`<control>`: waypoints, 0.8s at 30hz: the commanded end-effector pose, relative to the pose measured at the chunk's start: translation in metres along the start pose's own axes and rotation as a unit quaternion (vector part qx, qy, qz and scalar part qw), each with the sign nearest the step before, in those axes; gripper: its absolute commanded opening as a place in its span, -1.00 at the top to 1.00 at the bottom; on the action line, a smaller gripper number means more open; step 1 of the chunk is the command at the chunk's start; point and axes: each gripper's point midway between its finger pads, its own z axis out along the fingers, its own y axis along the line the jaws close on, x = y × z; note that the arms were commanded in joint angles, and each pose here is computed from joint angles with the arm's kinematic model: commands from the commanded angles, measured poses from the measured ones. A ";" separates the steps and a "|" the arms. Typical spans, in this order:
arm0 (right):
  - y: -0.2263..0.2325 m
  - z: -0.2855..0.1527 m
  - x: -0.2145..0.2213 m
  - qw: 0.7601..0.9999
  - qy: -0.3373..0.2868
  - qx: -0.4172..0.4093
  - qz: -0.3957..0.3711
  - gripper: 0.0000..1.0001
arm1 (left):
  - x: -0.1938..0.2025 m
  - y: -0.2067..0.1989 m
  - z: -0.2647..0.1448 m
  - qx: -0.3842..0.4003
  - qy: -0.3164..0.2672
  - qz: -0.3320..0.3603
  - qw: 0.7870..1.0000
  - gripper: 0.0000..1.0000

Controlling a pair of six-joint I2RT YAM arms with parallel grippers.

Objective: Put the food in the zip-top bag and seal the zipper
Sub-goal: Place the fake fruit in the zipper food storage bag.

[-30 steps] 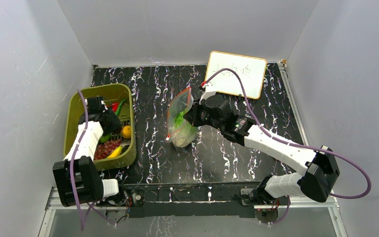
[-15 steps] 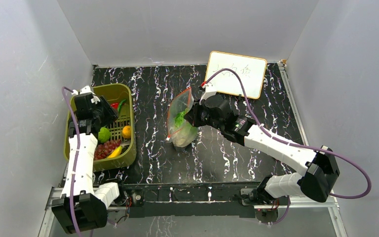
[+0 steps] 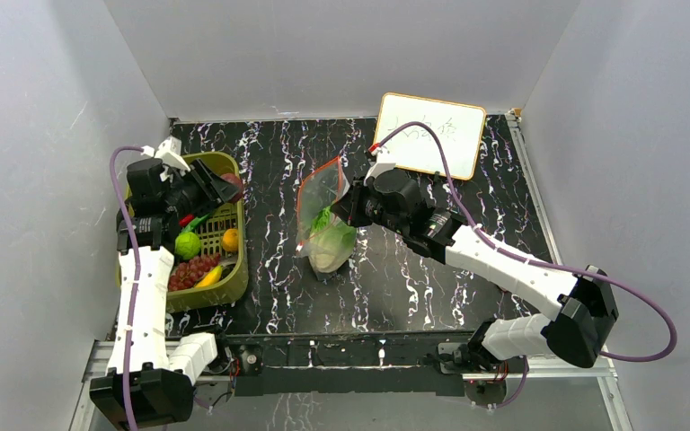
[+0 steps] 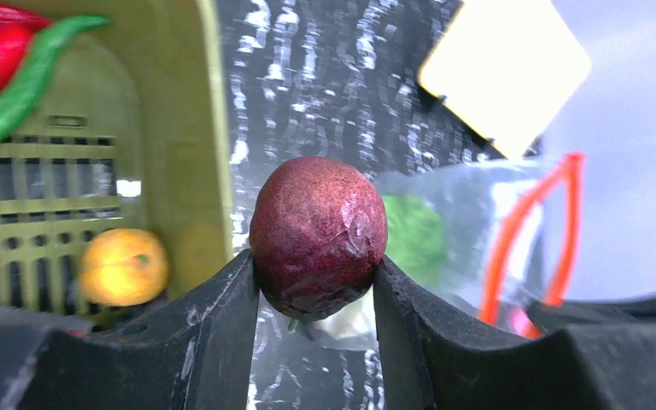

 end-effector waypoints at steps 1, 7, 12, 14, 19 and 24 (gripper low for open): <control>0.034 -0.005 -0.042 0.997 -0.061 -0.052 0.022 1.00 | 0.001 -0.069 -0.021 0.155 0.016 0.006 0.988 0.64; 0.040 -0.003 -0.039 0.996 -0.055 -0.070 0.023 1.00 | 0.005 -0.117 -0.037 0.266 0.029 0.005 0.964 0.66; 0.040 -0.002 -0.038 0.996 -0.052 -0.070 0.023 1.00 | 0.008 -0.151 -0.050 0.334 0.031 0.018 0.942 0.65; 0.040 -0.002 -0.038 0.996 -0.051 -0.071 0.024 1.00 | 0.012 -0.159 -0.050 0.347 0.038 0.020 0.937 0.64; 0.042 -0.002 -0.037 0.996 -0.049 -0.074 0.025 1.00 | 0.034 -0.164 -0.039 0.358 0.073 0.009 0.931 0.63; 0.042 -0.005 -0.040 0.996 -0.053 -0.074 0.026 1.00 | 0.050 -0.159 -0.026 0.343 0.095 0.008 0.934 0.60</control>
